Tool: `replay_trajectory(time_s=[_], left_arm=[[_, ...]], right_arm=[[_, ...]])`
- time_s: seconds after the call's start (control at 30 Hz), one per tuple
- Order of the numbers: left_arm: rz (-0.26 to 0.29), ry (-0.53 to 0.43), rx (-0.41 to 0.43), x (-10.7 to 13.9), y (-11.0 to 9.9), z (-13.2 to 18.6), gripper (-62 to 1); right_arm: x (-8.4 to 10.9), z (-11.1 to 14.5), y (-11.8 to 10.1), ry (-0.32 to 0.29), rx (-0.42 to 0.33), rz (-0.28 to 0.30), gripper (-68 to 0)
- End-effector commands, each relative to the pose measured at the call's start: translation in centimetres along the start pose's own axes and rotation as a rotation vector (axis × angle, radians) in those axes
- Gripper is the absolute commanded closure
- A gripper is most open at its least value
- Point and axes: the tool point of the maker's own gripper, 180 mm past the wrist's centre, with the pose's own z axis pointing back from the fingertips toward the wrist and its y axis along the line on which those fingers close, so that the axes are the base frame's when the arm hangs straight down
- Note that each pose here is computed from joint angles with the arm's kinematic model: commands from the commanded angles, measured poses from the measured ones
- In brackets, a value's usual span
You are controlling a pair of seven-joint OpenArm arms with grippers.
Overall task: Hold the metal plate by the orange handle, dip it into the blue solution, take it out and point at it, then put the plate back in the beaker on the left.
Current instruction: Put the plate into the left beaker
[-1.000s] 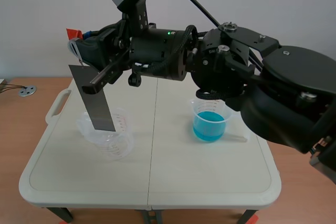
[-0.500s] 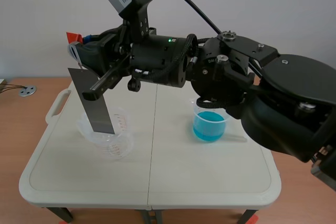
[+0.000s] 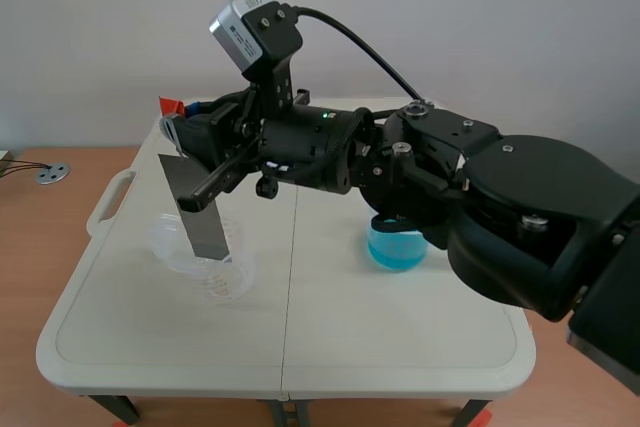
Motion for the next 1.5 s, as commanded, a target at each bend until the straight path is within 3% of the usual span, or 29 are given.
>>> replay_trajectory(time_s=[0.0,0.7,1.13,1.2,1.33,1.4,1.47], left_arm=[[0.002,-0.013,0.0,0.3,0.0,0.1,-3.4],[0.002,-0.013,0.0,0.3,0.0,0.1,-3.4],[0.002,-0.013,0.0,0.3,0.0,0.1,-3.4],[0.002,-0.013,0.0,0.3,0.0,0.1,-3.4],[0.002,-0.013,0.0,0.3,0.0,0.1,-3.4],[0.002,-0.013,0.0,0.3,0.0,0.1,-8.6],[-0.003,-0.011,-0.001,0.3,-0.1,0.1,-25.4]], right_arm=[[1.8,-0.4,-0.3,-0.053,0.002,0.02,-1.3],[-1.8,-1.3,-0.8,0.001,-0.024,-0.001,-1.3],[-2.2,-1.5,-0.6,0.017,-0.02,0.011,-1.3],[-2.3,-1.5,-0.6,0.018,-0.02,0.012,-4.4],[-2.3,-1.5,-0.7,0.018,-0.02,0.012,-16.8],[-2.2,-1.5,-0.7,0.017,-0.021,0.011,-22.3],[-2.2,-1.5,-0.9,0.013,-0.034,0.009,-26.6]])
